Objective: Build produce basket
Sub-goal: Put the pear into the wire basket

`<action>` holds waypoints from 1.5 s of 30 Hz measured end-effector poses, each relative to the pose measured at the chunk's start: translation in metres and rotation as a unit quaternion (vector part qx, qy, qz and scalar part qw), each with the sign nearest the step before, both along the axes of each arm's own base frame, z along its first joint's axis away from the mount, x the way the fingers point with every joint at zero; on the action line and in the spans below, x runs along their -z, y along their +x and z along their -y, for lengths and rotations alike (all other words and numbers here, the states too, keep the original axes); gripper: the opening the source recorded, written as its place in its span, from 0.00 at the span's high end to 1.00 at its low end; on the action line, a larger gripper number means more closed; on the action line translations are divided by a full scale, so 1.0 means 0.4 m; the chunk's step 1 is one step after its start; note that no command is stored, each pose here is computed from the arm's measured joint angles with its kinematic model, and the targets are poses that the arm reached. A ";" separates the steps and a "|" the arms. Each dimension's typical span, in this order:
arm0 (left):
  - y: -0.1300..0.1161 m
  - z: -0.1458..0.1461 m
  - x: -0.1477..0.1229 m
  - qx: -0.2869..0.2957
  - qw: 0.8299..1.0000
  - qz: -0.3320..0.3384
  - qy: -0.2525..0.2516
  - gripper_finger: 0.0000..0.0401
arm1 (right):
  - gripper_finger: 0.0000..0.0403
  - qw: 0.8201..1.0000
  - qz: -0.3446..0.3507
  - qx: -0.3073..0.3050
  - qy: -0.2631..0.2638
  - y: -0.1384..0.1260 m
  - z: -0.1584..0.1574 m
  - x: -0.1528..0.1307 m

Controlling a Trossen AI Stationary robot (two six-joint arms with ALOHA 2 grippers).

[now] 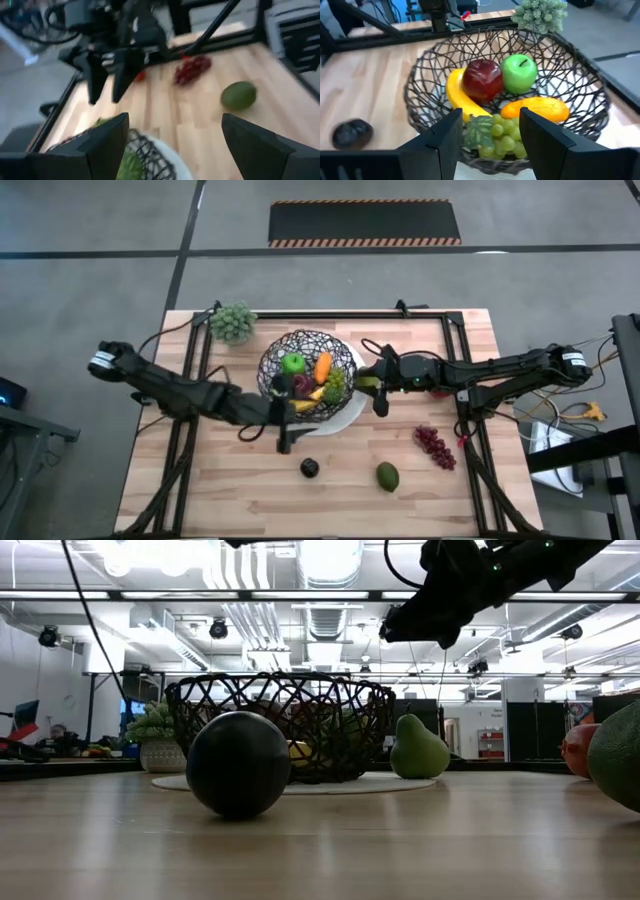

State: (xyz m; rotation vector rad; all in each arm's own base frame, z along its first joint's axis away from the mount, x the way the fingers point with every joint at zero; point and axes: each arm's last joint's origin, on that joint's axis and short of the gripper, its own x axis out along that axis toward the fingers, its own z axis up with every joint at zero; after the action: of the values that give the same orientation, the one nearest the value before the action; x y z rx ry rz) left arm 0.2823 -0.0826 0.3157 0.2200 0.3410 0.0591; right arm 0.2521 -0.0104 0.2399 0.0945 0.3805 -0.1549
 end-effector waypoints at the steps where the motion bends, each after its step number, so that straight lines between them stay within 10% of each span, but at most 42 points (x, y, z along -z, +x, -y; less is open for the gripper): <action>1: -0.011 0.002 0.009 0.007 1.000 0.015 0.004 0.25 | 0.55 1.000 0.001 0.000 0.006 0.000 -0.003 0.000; 10: -0.092 -0.030 0.047 0.014 0.995 0.097 0.028 0.25 | 0.55 0.995 -0.052 0.037 0.078 0.003 -0.002 -0.043; 16: -0.133 -0.045 0.045 0.015 0.993 0.111 0.037 0.25 | 0.53 0.989 -0.144 -0.012 -0.029 -0.019 0.003 -0.039; 24: -0.152 -0.052 0.057 0.014 0.992 0.122 0.038 0.25 | 0.40 0.977 -0.203 0.044 -0.045 -0.042 0.047 0.014; 45: -0.155 -0.055 0.067 0.009 0.989 0.126 0.074 0.25 | 0.35 0.989 -0.100 0.098 -0.041 -0.055 0.122 0.200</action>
State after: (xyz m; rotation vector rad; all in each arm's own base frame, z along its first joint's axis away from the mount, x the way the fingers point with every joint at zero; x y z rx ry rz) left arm 0.2202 -0.0605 0.2890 0.3594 0.0823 0.0929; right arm 0.2299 -0.0593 0.1598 0.0353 0.5636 -0.3767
